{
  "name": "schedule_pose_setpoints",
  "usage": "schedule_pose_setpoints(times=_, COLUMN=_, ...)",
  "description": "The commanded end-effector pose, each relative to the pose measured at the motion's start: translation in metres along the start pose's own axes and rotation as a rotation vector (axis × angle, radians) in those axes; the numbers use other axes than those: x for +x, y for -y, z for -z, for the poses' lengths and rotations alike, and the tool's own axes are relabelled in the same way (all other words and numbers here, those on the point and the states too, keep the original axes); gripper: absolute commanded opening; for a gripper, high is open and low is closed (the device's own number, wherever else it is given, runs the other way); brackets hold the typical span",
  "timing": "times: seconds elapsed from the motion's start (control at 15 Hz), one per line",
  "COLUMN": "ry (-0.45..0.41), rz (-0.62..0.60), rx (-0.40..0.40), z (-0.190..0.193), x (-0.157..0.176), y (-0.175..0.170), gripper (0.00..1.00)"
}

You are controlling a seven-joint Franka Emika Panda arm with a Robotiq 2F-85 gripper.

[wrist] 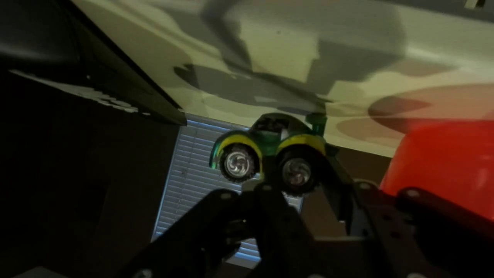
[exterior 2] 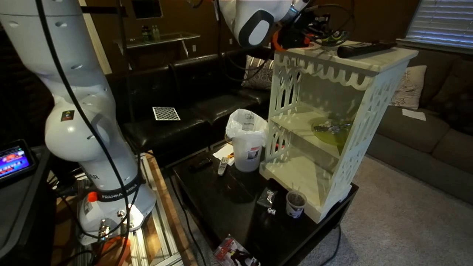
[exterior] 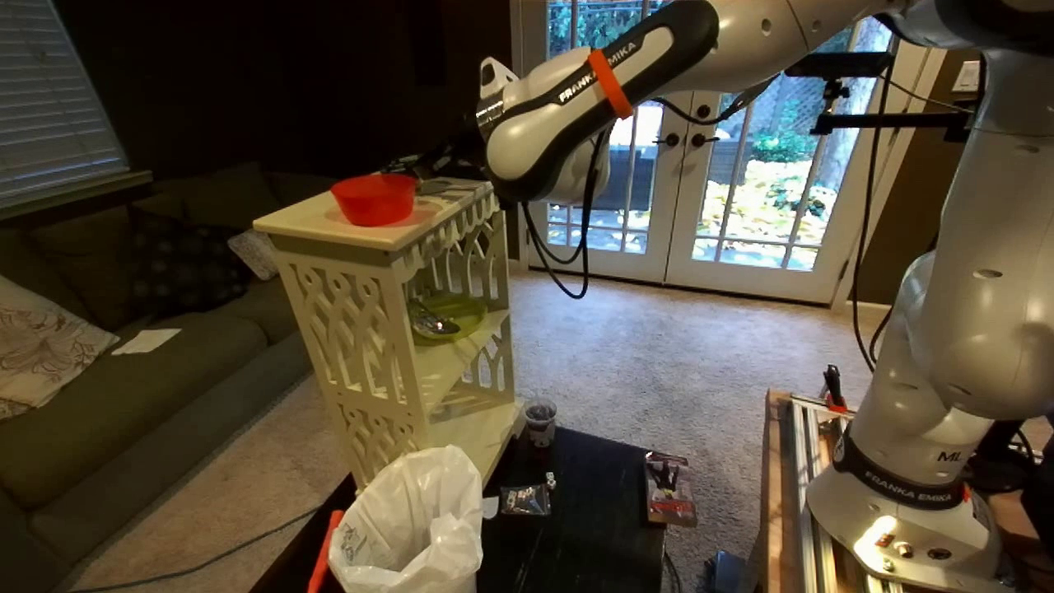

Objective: Remove the car from the top shelf and place it on top of the shelf.

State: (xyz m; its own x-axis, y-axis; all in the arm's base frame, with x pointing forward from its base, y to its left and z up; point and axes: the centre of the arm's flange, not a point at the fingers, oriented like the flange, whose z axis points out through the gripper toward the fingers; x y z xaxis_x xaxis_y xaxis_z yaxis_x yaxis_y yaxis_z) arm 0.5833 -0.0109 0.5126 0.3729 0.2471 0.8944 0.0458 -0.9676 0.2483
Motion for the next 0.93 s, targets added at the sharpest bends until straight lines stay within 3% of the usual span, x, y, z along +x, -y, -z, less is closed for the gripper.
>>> schedule_pose_setpoints(times=0.0, ry=0.033, rz=0.057, rx=-0.002, z=0.037, x=0.020, y=-0.001, gripper=0.66)
schedule_pose_setpoints(times=0.33, ry=0.043, rz=0.154, rx=-0.032, z=0.087, x=0.030, y=-0.026, gripper=0.98)
schedule_pose_setpoints(times=0.53, ry=0.047, rz=0.264, rx=-0.013, z=0.135, x=0.035, y=-0.039, gripper=1.00)
schedule_pose_setpoints(times=0.6, ry=0.016, rz=0.304, rx=0.039, z=0.150, x=0.036, y=-0.038, gripper=1.00)
schedule_pose_setpoints(times=0.67, ry=0.030, rz=0.226, rx=-0.020, z=0.101, x=0.028, y=-0.046, gripper=1.00)
schedule_pose_setpoints(times=0.87, ry=0.022, rz=0.230, rx=-0.015, z=0.114, x=0.035, y=-0.043, gripper=1.00)
